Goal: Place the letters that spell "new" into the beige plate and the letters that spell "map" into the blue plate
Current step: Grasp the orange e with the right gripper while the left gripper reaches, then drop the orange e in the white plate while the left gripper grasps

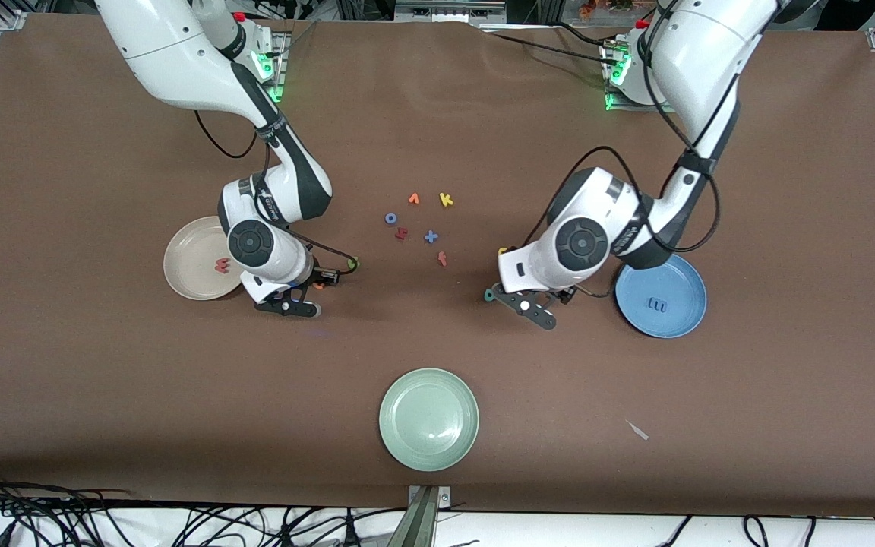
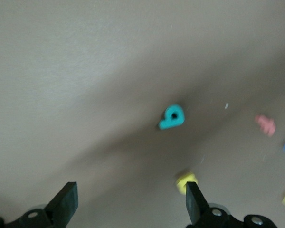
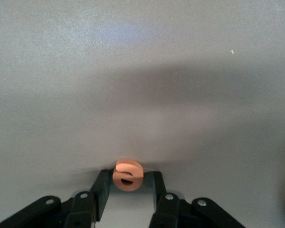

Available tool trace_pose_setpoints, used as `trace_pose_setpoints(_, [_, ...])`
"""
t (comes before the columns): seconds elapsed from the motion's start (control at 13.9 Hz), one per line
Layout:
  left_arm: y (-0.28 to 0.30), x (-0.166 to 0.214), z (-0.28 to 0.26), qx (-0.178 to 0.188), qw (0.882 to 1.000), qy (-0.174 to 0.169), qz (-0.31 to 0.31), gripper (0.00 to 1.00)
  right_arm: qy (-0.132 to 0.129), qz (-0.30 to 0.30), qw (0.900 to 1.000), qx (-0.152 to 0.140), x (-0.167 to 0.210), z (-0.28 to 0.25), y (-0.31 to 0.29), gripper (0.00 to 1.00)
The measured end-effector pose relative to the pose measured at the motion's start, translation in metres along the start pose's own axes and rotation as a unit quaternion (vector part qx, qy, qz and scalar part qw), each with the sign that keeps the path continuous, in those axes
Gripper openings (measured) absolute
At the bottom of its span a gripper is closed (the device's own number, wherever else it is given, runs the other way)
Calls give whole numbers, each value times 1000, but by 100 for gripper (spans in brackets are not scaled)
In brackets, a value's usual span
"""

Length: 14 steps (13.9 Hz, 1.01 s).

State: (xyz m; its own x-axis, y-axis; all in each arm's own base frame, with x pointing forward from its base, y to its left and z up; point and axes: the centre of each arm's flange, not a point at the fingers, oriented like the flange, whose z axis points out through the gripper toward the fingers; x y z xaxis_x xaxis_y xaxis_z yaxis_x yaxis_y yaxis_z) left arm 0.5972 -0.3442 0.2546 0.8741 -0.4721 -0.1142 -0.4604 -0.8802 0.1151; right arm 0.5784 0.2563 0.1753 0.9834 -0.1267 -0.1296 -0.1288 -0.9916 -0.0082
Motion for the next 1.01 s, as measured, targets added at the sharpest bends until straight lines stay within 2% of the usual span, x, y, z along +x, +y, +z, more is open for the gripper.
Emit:
trace_pose_setpoints(0.22, [37, 4, 14, -2, 999, 14, -35, 100, 1, 1, 1000, 0, 1, -2, 1, 28])
trace_pose_setpoints(0.43, [37, 8, 26, -4, 999, 19, -50, 100, 2, 0, 1000, 1, 3, -5, 0, 28])
trace_pose_setpoints(0.79, [31, 13, 28, -8, 990, 25, -136, 100, -31, -32, 999, -19, 19, -48, 15, 28])
trace_pose_setpoints(1.01, [29, 14, 27, -8, 987, 25, -157, 100, -45, -75, 996, -30, 22, -82, 48, 28])
